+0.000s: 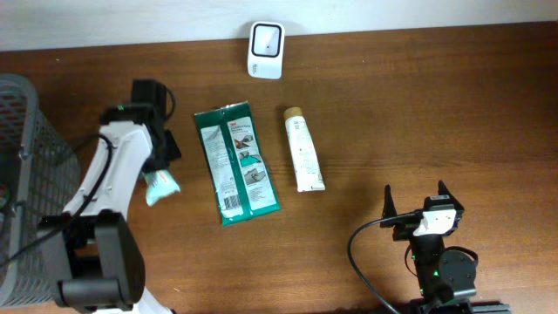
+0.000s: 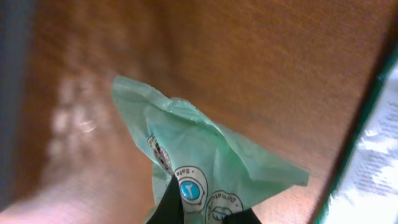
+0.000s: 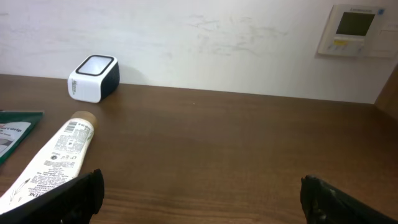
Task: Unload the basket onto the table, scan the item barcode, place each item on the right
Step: 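Place the wipes pack on the table left of the gloves pack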
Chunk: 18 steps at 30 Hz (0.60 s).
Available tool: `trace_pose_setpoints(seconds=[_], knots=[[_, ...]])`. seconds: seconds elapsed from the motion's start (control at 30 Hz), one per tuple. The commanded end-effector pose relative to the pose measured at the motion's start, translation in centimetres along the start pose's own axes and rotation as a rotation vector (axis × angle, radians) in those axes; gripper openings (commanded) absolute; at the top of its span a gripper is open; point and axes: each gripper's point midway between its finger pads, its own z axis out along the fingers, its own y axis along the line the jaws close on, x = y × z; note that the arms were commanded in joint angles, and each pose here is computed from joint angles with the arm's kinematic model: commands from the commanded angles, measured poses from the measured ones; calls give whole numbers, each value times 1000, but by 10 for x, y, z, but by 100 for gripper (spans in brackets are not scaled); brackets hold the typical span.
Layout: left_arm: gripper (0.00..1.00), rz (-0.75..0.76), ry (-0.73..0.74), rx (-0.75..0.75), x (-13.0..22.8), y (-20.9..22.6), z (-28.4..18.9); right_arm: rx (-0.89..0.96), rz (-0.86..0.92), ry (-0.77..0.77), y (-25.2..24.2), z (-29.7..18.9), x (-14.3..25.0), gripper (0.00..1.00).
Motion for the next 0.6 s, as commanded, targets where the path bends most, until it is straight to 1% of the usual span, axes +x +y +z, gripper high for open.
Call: trace_pose_setpoints(seconds=[0.0, 0.07, 0.13, 0.17, 0.33, 0.43, 0.5, 0.53, 0.57], knots=[[0, -1, -24, 12, 17, -11, 32, 17, 4, 8, -3, 0, 3, 98], [0, 21, -36, 25, 23, -23, 43, 18, 5, 8, -3, 0, 3, 98], [0, 74, -43, 38, 33, -43, 50, 17, 4, 8, -3, 0, 3, 98], [0, 121, -51, 50, 39, -62, 53, 18, 5, 8, -3, 0, 3, 98], [0, 250, -62, 74, 64, -108, 59, 18, 5, 8, -3, 0, 3, 98], [0, 311, -55, 161, 82, -143, 58, 17, 4, 8, -3, 0, 3, 98], [0, 345, -77, 214, 89, -165, 52, 18, 5, 8, -3, 0, 3, 98], [0, 374, -101, 230, 94, -177, 47, 18, 5, 8, -3, 0, 3, 98], [0, 392, -121, 217, 95, -179, 46, 17, 4, 8, -3, 0, 3, 98]])
